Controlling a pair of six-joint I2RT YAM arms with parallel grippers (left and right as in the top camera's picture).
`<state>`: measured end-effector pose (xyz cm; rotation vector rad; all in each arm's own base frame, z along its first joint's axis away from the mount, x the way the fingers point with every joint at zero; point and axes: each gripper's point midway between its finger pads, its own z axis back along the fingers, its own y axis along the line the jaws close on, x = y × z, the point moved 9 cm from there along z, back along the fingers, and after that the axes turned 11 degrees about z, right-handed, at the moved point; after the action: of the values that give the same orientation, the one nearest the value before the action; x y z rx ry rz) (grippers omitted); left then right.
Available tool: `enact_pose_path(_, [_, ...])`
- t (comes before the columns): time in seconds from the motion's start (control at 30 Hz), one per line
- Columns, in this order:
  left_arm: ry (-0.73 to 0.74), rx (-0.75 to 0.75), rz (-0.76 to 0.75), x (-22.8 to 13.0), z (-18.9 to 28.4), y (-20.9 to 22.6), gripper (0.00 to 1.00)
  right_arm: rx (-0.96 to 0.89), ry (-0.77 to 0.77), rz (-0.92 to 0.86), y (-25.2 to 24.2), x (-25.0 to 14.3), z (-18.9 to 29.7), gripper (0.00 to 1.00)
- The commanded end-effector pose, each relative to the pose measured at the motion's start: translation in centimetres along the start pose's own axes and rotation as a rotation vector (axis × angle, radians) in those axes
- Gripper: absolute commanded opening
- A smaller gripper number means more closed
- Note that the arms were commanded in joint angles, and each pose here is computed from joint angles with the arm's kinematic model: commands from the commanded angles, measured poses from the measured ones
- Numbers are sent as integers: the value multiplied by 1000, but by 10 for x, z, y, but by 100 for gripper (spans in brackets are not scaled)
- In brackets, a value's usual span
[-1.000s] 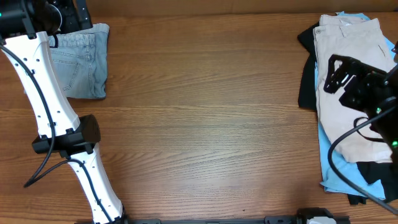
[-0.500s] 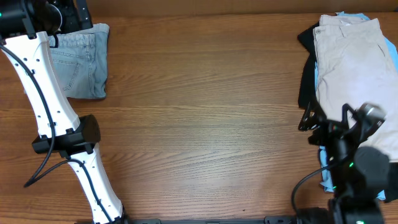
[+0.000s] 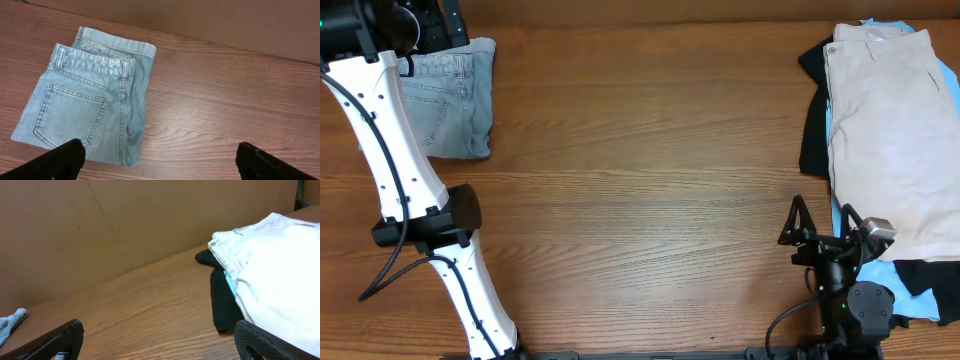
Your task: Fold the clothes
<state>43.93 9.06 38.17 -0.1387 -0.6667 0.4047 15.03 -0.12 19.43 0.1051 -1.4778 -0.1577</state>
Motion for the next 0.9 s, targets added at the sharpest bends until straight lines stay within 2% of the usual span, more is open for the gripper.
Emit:
enact_pose_path(0.0, [-26,-17,-19,1,12,-3,100,-13,-8,2,-3,-11,-1,100])
enact_pose_path(0.3, [-26,-17,-20,1,12,-3,100,8,-76,4,-4,-20,-8,100])
enact_pose_path(0.87, [-26,-17,-20,1,12,-3,100,22,-72,4,-3,-21,-8,100])
